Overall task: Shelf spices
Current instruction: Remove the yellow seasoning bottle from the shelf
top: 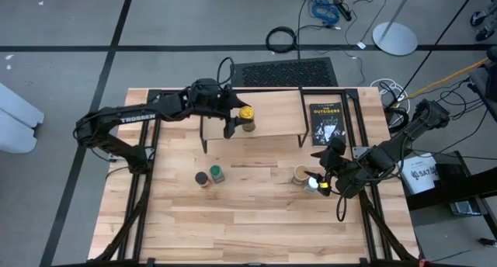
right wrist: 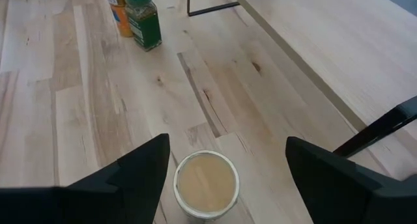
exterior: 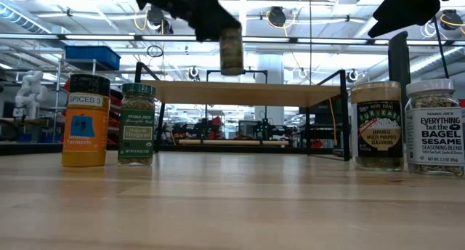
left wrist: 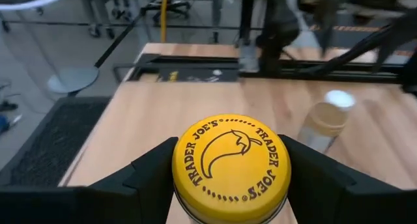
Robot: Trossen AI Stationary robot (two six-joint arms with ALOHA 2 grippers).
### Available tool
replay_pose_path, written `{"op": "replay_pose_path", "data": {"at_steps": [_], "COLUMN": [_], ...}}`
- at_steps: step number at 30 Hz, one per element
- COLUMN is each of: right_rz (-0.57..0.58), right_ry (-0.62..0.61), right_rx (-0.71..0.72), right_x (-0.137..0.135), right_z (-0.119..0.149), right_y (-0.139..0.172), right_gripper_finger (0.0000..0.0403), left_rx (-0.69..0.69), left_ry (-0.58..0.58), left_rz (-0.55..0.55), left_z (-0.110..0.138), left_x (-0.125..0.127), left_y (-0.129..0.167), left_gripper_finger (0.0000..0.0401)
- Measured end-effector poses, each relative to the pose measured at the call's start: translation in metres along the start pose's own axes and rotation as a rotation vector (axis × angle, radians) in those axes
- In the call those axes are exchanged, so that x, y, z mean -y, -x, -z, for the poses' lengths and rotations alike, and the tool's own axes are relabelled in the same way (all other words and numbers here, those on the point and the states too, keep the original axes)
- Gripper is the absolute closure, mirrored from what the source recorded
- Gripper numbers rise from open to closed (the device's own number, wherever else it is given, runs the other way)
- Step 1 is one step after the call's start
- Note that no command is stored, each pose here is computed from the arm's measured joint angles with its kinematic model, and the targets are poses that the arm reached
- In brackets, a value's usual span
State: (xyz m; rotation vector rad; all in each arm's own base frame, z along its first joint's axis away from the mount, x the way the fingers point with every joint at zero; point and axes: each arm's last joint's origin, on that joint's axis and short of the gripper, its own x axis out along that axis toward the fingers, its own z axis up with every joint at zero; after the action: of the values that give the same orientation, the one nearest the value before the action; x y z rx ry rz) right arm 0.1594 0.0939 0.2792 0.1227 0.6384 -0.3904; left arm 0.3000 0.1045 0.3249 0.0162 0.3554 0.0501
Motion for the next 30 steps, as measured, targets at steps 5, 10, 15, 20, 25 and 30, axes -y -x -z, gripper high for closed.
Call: {"op": "replay_pose_path", "data": {"at_steps": [5,10,15,20,25,30], "right_rz": [0.001,0.017,0.036,0.048,0.127,0.206], "right_ry": [0.0,-0.009,-0.018,-0.027,-0.035,-0.061], "right_rx": [0.002,0.019,0.038,0.053,0.137,0.237], "right_x": [0.0,0.0,0.001,0.001,0.004,0.008], "right_z": [0.0,-0.001,-0.001,-0.002,-0.004,-0.009], "right_y": [0.0,0.0,0.0,0.0,0.001,0.005], "right_gripper_finger": [0.0108,0.0108,0.0108,0.0108,0.0108,0.0108], "left_rx": [0.035,0.041,0.037,0.046,0.07,0.086], "left_ry": [-0.005,-0.022,-0.052,-0.075,-0.064,-0.07], "left_rz": [0.077,0.146,0.136,0.113,0.109,0.133], "left_z": [-0.016,-0.022,-0.023,-0.025,-0.026,-0.019], "left_x": [0.026,0.056,0.084,0.105,0.119,0.13], "left_y": [-0.002,-0.005,-0.007,-0.007,-0.011,-0.032], "left_gripper_finger": [0.0157,0.0157,0.0157,0.0157,0.0157,0.0157]}}
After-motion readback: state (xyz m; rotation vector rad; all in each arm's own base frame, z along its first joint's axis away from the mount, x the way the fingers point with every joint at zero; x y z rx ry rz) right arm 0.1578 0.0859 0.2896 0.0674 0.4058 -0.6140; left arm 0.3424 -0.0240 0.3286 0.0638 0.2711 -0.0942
